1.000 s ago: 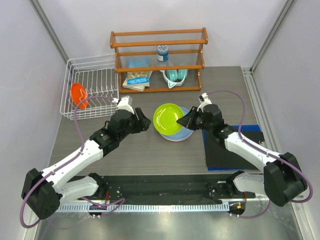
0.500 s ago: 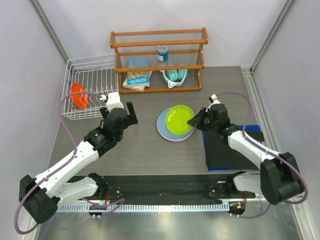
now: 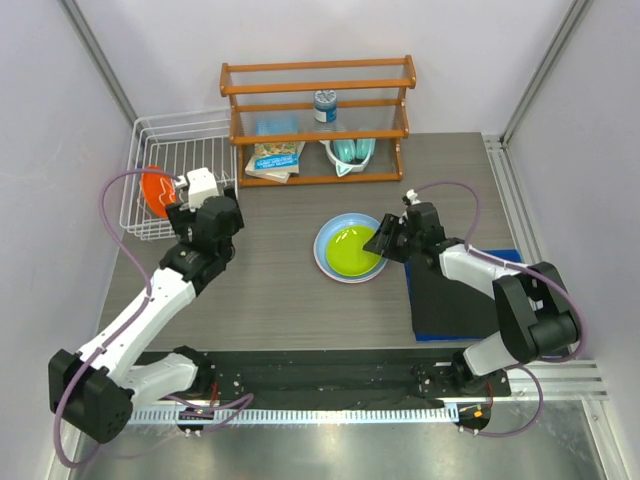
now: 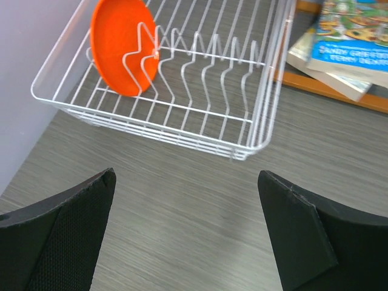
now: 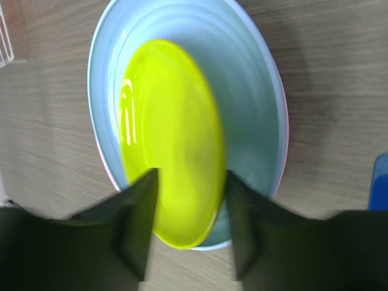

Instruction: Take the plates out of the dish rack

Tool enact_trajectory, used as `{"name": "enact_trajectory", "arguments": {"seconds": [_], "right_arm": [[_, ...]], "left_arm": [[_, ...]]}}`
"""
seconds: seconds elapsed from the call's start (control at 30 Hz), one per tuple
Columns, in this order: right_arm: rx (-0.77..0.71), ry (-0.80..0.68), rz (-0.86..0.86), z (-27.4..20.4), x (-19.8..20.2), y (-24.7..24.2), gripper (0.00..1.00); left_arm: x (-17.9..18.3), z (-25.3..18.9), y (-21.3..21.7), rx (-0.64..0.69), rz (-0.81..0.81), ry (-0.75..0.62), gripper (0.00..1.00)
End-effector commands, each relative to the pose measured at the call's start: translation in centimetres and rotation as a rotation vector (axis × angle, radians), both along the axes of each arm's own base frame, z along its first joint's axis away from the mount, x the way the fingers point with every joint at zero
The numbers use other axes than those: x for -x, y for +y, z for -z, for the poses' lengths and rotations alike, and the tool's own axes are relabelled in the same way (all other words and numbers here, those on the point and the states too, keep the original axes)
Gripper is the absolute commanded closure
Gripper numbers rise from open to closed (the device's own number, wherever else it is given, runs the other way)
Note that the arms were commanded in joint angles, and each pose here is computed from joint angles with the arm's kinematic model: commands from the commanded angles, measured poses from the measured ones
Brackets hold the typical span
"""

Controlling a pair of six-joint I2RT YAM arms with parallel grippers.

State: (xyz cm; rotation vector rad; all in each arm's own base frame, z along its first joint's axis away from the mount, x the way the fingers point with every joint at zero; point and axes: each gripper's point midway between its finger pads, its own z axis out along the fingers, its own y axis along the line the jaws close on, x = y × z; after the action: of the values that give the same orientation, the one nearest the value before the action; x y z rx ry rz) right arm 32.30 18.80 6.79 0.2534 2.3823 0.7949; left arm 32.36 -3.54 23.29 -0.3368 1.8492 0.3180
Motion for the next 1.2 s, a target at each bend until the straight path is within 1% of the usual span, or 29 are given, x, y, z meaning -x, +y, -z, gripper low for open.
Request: {"name": "enact_trajectory", "arguments": {"seconds": [0.0,0.03,0.1,0.13,0.17,0.23,0.27,0.3,0.4,0.47,0.5,0.6,0.67,0.7,0.9,0.97,1.0,1.17], "right_arm": [[-0.007,-0.088,-0.034,-2.0,-2.3,0.9,0.39],[0.01,-0.088,-0.026,-2.0,-2.4,0.6,0.32],[0.038,-0.102,-0.028,-2.3,-2.7,0.4,0.27],[0.06,-0.107,-0.01,-2.4,-3.0,-0.1,0.24],[0.091,-0.101,-0.016,-2.2,-2.9,-0.5,0.24],[0.137,-0.118,-0.006,-3.3,-3.0,-1.2,0.22],[0.179,-0.119,0.027,-3.4,-3.1,-2.1,0.21],[0.198,-0.155,0.035,-4.6,-3.2,-2.6,0.21],[0.244,-0.197,0.072,-6.2,-3.1,-3.9,0.2],[0.234,-0.244,0.08,-8.0,-2.8,-4.1,0.2],[0.23,-0.255,0.082,-8.5,-2.8,-4.1,0.2],[0.226,-0.284,0.081,-9.5,-2.6,-4.2,0.19],[0.222,-0.289,0.071,-9.7,-2.8,-4.0,0.19],[0.22,-0.286,0.064,-9.7,-2.8,-3.9,0.19],[0.205,-0.269,0.016,-8.5,-3.5,-2.7,0.19],[0.2,-0.247,-0.001,-7.5,-3.5,-2.4,0.19],[0.19,-0.247,-0.006,-7.3,-3.7,-2.2,0.19],[0.199,-0.218,-0.026,-5.7,-4.1,-1.9,0.19]], "left_arm": [[-2.1,-1.6,1.8,0.04,-0.039,-0.025,0.01],[-2.5,-1.1,2.9,0.056,-0.082,-0.015,0.0],[-3.2,-1.6,3.5,0.099,-0.099,-0.025,0.01],[-4.0,-1.8,3.8,0.116,-0.102,-0.044,0.0],[-4.4,-2.1,3.9,0.113,-0.096,-0.047,0.01],[-5.1,-2.3,4.5,0.102,-0.116,-0.04,0.01],[-5.7,-1.4,4.8,0.084,-0.123,-0.009,0.0],[-6.1,-2.0,5.2,0.082,-0.136,-0.017,0.0],[-7.3,-1.6,6.9,0.067,-0.182,0.001,0.01],[-8.0,-1.0,8.9,0.063,-0.232,0.013,0.01],[-8.4,-1.0,10.2,0.093,-0.262,0.004,0.01],[-9.7,-0.1,12.1,0.125,-0.289,0.008,0.01],[-10.3,0.6,12.4,0.123,-0.292,0.031,0.0],[-10.5,1.4,13.6,0.118,-0.318,0.052,0.01],[-12.3,3.4,15.8,0.114,-0.362,0.077,0.01],[-12.8,3.2,17.0,0.126,-0.384,0.077,0.01],[-12.9,3.8,17.4,0.121,-0.39,0.093,0.01],[-13.3,3.8,19.2,0.104,-0.417,0.093,0.0]]}}
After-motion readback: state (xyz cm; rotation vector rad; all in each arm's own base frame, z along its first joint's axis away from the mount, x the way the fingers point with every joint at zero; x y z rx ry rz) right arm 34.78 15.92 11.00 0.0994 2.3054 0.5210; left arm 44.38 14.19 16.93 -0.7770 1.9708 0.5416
